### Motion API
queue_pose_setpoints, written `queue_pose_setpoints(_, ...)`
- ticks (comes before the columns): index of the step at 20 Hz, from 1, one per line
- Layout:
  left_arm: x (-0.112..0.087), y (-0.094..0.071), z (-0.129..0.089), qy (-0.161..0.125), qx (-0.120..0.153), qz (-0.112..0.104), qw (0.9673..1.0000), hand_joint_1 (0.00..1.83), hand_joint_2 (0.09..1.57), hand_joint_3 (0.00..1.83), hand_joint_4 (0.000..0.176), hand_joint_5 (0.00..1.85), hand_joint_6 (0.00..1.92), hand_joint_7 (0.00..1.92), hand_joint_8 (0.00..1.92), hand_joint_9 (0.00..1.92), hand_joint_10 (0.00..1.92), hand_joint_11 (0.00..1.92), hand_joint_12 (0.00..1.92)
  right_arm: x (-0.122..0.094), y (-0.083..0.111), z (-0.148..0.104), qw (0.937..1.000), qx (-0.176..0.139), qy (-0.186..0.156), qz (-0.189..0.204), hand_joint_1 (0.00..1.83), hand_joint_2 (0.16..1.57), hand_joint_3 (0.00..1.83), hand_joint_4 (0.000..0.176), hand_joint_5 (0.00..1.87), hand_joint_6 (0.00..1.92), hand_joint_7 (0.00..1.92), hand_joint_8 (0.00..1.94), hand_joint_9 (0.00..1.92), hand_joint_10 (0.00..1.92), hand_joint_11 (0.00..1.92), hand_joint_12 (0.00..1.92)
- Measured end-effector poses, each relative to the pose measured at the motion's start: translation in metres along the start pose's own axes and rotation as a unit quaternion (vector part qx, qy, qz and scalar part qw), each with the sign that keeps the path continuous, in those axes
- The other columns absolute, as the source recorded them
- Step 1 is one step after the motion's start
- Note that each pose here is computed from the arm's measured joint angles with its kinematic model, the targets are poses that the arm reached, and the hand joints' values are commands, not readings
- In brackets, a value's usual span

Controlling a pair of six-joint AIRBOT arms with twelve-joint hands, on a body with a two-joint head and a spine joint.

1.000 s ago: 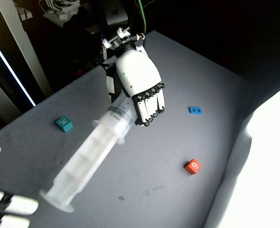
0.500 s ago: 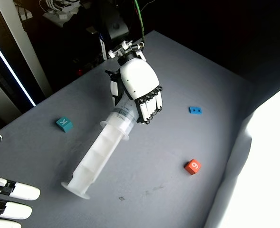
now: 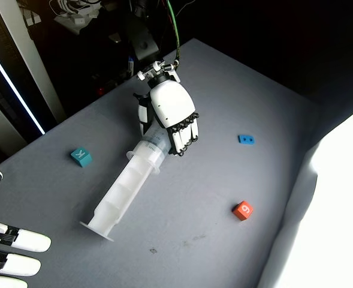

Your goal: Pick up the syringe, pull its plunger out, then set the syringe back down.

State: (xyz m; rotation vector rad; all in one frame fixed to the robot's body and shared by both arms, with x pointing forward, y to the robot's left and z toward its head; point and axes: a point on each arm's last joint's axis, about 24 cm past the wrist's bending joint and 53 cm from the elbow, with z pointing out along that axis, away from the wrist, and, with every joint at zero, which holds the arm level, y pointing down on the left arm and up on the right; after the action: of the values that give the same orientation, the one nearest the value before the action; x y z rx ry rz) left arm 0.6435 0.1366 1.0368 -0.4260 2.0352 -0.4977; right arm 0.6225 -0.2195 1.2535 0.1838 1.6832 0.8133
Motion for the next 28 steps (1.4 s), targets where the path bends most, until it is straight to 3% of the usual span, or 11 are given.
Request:
queue_pose_setpoints(7, 0.005, 0.009, -0.001, -0.005, 0.003, 0.000, 1.0000, 1.18, 1.25, 0.00, 0.000, 0.64, 1.33, 0.85, 1.38, 0.67, 1.17, 0.42, 1.58, 0.000, 0.000, 0.000, 1.0000, 0.000, 0.000, 0.000, 0.55, 1.04, 0.01, 0.000, 0.16, 0.00, 0.21, 0.00, 0.23, 0.00, 0.00, 0.67)
queue_pose_setpoints(8, 0.006, 0.011, -0.002, -0.003, 0.001, 0.000, 1.0000, 0.99, 1.18, 0.00, 0.000, 0.46, 0.92, 0.53, 1.11, 0.45, 1.21, 0.25, 1.59, 0.000, 0.000, 0.000, 1.0000, 0.000, 0.000, 0.000, 0.57, 1.04, 0.01, 0.000, 0.16, 0.00, 0.20, 0.00, 0.21, 0.00, 0.00, 0.61)
queue_pose_setpoints(9, 0.006, 0.012, -0.002, -0.005, 0.000, -0.001, 1.0000, 0.90, 0.93, 0.00, 0.000, 0.14, 0.73, 0.12, 0.96, 0.09, 1.08, 0.05, 1.26, 0.000, 0.000, 0.000, 1.0000, 0.000, -0.001, 0.000, 0.56, 1.05, 0.01, 0.000, 0.17, 0.00, 0.21, 0.00, 0.22, 0.01, 0.00, 0.64)
queue_pose_setpoints(10, 0.007, 0.013, -0.003, -0.004, -0.002, -0.001, 1.0000, 0.87, 0.85, 0.00, 0.000, 0.03, 0.71, 0.02, 0.93, 0.02, 1.05, 0.01, 1.21, 0.000, 0.000, 0.000, 1.0000, -0.001, -0.001, 0.000, 0.57, 1.06, 0.01, 0.000, 0.16, 0.00, 0.21, 0.00, 0.22, 0.01, 0.00, 0.65)
queue_pose_setpoints(14, 0.007, 0.010, -0.004, -0.007, 0.002, 0.007, 0.9999, 0.91, 0.78, 0.00, 0.000, 0.00, 0.77, 0.00, 0.99, 0.00, 1.22, 0.00, 1.46, 0.001, 0.001, 0.000, 1.0000, -0.002, 0.000, 0.000, 0.66, 1.05, 0.00, 0.000, 0.18, 0.00, 0.22, 0.01, 0.24, 0.01, 0.00, 0.71)
queue_pose_setpoints(15, 0.008, 0.011, -0.004, -0.005, 0.002, 0.005, 1.0000, 0.91, 0.74, 0.00, 0.000, 0.00, 0.87, 0.00, 1.04, 0.00, 1.27, 0.00, 1.49, 0.001, 0.002, 0.000, 1.0000, -0.002, 0.000, 0.001, 0.66, 1.05, 0.00, 0.000, 0.18, 0.00, 0.23, 0.01, 0.24, 0.01, 0.00, 0.72)
queue_pose_setpoints(17, 0.008, 0.011, -0.004, -0.005, 0.001, 0.005, 1.0000, 0.90, 0.75, 0.00, 0.000, 0.00, 0.90, 0.00, 1.03, 0.00, 1.23, 0.00, 1.48, 0.001, 0.002, 0.000, 1.0000, -0.002, 0.000, 0.001, 0.64, 1.07, 0.01, 0.000, 0.14, 0.00, 0.18, 0.00, 0.20, 0.00, 0.00, 0.60)
queue_pose_setpoints(20, 0.006, 0.008, -0.004, -0.006, 0.003, 0.004, 1.0000, 0.91, 0.77, 0.00, 0.000, 0.01, 0.97, 0.00, 1.09, 0.00, 1.26, 0.00, 1.44, 0.001, 0.002, 0.000, 1.0000, -0.002, 0.000, 0.000, 0.68, 1.05, 0.00, 0.000, 0.17, 0.01, 0.21, 0.01, 0.23, 0.01, 0.00, 0.66)
queue_pose_setpoints(25, -0.012, -0.017, -0.003, -0.021, 0.026, 0.012, 0.9994, 0.91, 0.75, 0.00, 0.000, 0.00, 0.96, 0.00, 1.08, 0.00, 1.22, 0.00, 1.36, 0.001, 0.002, 0.000, 1.0000, -0.003, 0.001, -0.004, 0.68, 1.05, 0.00, 0.000, 0.17, 0.01, 0.21, 0.01, 0.23, 0.01, 0.00, 0.68)
queue_pose_setpoints(27, -0.025, -0.027, -0.003, -0.025, 0.032, 0.016, 0.9990, 0.95, 0.74, 0.00, 0.000, 0.00, 0.91, 0.00, 1.06, 0.00, 1.22, 0.00, 1.38, 0.002, 0.003, 0.000, 0.9999, -0.005, 0.002, -0.009, 0.69, 1.04, 0.00, 0.000, 0.18, 0.01, 0.22, 0.00, 0.23, 0.01, 0.00, 0.67)
queue_pose_setpoints(28, -0.039, -0.038, -0.006, -0.031, 0.041, 0.030, 0.9982, 0.92, 0.76, 0.00, 0.000, 0.00, 0.91, 0.00, 1.04, 0.00, 1.22, 0.00, 1.40, 0.002, 0.004, 0.000, 0.9999, -0.006, 0.002, -0.010, 0.70, 1.05, 0.00, 0.000, 0.18, 0.00, 0.22, 0.00, 0.24, 0.01, 0.00, 0.68)
